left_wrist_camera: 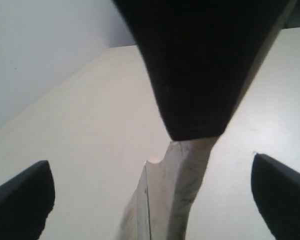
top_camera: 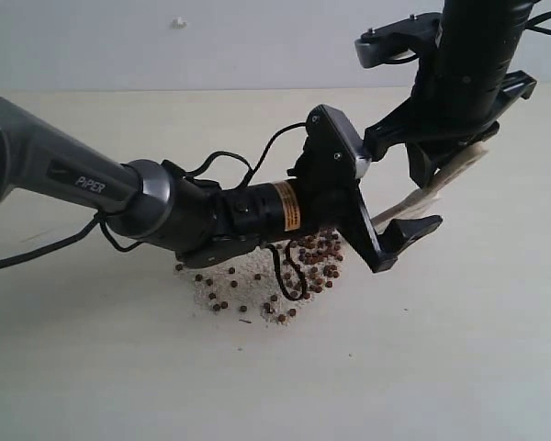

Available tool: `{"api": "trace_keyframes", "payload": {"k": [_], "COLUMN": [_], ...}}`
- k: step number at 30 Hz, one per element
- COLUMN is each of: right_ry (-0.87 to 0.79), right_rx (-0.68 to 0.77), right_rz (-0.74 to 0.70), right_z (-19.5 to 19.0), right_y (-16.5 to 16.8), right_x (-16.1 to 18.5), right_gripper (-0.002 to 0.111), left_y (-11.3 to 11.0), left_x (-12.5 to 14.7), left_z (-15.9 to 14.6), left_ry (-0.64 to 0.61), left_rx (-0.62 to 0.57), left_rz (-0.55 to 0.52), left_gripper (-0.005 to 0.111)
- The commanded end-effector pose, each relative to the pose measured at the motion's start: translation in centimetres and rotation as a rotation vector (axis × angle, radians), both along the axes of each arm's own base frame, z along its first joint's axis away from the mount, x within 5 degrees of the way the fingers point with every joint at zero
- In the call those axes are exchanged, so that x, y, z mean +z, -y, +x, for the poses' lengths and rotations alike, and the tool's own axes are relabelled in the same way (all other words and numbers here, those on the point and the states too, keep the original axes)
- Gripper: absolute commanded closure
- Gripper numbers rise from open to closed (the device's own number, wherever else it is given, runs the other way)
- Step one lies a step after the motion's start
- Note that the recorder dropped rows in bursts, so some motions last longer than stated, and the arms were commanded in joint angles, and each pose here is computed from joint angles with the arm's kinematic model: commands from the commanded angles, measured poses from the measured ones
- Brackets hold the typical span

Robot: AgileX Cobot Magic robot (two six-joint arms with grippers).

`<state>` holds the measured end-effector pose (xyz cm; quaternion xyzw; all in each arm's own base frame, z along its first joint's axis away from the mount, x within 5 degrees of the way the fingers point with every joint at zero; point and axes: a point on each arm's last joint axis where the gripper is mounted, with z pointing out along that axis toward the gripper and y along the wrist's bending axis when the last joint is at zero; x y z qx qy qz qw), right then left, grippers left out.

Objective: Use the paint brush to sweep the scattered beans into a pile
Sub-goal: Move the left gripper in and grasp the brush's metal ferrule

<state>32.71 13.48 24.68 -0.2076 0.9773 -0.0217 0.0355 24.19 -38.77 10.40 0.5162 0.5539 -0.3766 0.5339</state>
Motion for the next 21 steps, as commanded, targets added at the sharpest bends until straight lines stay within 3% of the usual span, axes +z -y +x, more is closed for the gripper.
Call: {"api": "trace_keyframes", "payload": {"k": [1,7,13,15,18,21], "right_ry": [0.018,0.017,0.016,0.016,0.025,0.044], "right_rx": [0.000,-0.005,-0.006,-0.006,-0.004,-0.005], "right_rz": [0.012,0.016,0.017,0.017,0.019,0.027], "right_z": [0.0,0.0,0.0,0.0,0.1,0.3], "right_y": [-0.1,-0.1,-0.1,-0.1,-0.1,-0.2], "right_x": [0.4,0.4,0.4,0.4,0.4,0.4], "right_gripper": [0.108,0.108,0.108,0.108,0.108,0.108], "left_y": [1.0,1.1,1.8,1.8,1.8,1.8], "left_x": [0.7,-1.1,-0.3,-0.2,-0.2,-0.2], "left_z": [-0.8,-1.2,-0.9,-0.8,-0.8,-0.9], "left_ry": [0.001,-0.034,-0.052,-0.052,-0.057,-0.072], "left_rx": [-0.027,-0.033,-0.033,-0.033,-0.032,-0.036], "left_rz": [-0.028,0.000,-0.041,-0.045,-0.046,-0.057], "left_gripper": [0.003,0.003,0.008,0.020,0.048,0.090]}}
